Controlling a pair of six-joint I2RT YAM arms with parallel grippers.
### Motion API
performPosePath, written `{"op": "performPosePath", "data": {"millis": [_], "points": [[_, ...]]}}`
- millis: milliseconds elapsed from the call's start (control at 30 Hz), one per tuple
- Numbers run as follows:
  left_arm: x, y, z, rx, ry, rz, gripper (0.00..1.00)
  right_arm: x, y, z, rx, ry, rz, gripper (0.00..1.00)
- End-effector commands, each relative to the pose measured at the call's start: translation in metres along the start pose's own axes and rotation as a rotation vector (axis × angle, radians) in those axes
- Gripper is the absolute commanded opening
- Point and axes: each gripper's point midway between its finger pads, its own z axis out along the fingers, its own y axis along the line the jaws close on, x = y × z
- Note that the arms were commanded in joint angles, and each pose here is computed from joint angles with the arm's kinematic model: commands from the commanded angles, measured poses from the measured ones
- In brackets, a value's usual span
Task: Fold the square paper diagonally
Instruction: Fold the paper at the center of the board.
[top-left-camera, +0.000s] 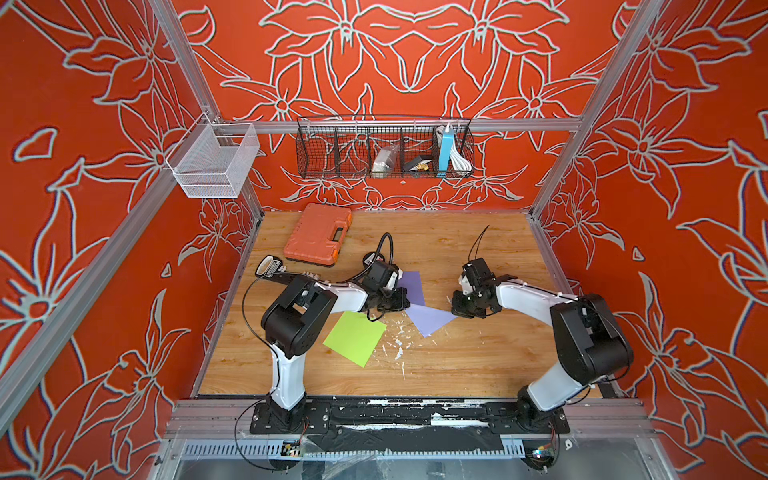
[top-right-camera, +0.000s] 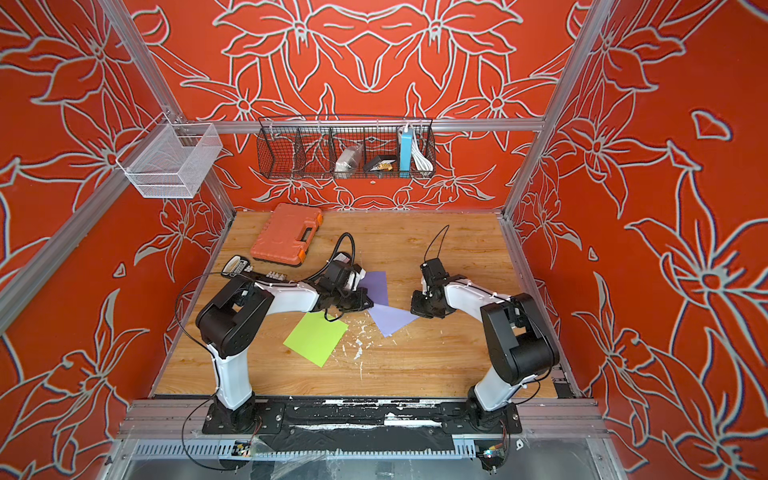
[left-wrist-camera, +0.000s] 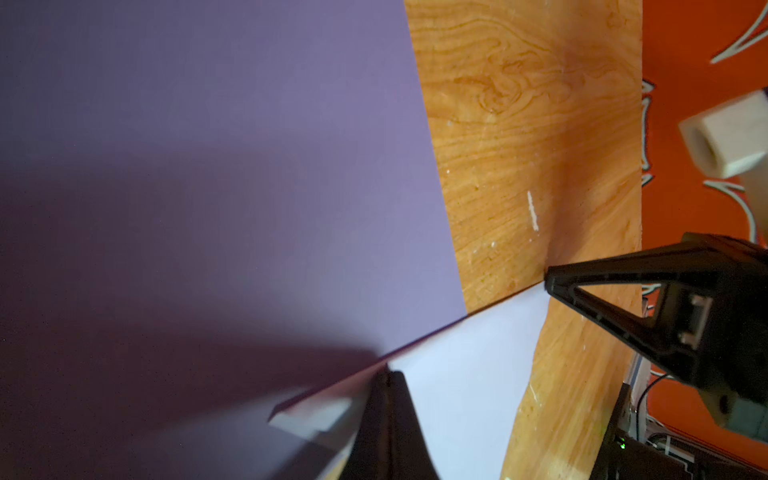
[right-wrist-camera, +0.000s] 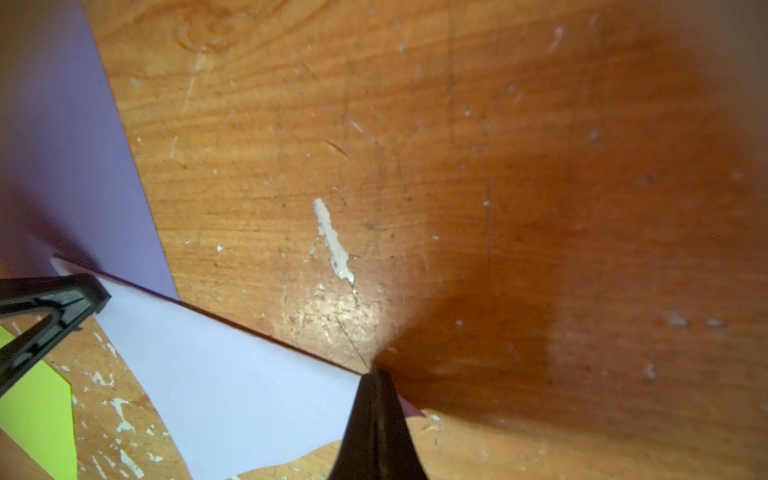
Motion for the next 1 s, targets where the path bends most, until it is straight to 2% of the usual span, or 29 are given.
{"op": "performPosePath", "data": {"millis": [0, 433, 733, 967], "points": [[0.005, 0.018, -0.004, -0.070, 0.009, -0.017, 0.00, 0.038, -0.052, 0.010, 0.190, 0.116, 0.064, 0.00], [0.006, 0.019, -0.002, -0.068, 0.021, -0.023, 0.00, 0.032, -0.048, -0.008, 0.157, 0.079, 0.068, 0.00], [0.006, 0.013, -0.002, -0.039, 0.020, -0.007, 0.00, 0.009, 0.024, -0.045, -0.082, -0.035, -0.004, 0.00], [0.003, 0.005, -0.004, -0.025, 0.008, 0.009, 0.00, -0.001, 0.065, -0.028, -0.154, -0.022, -0.036, 0.00]]}}
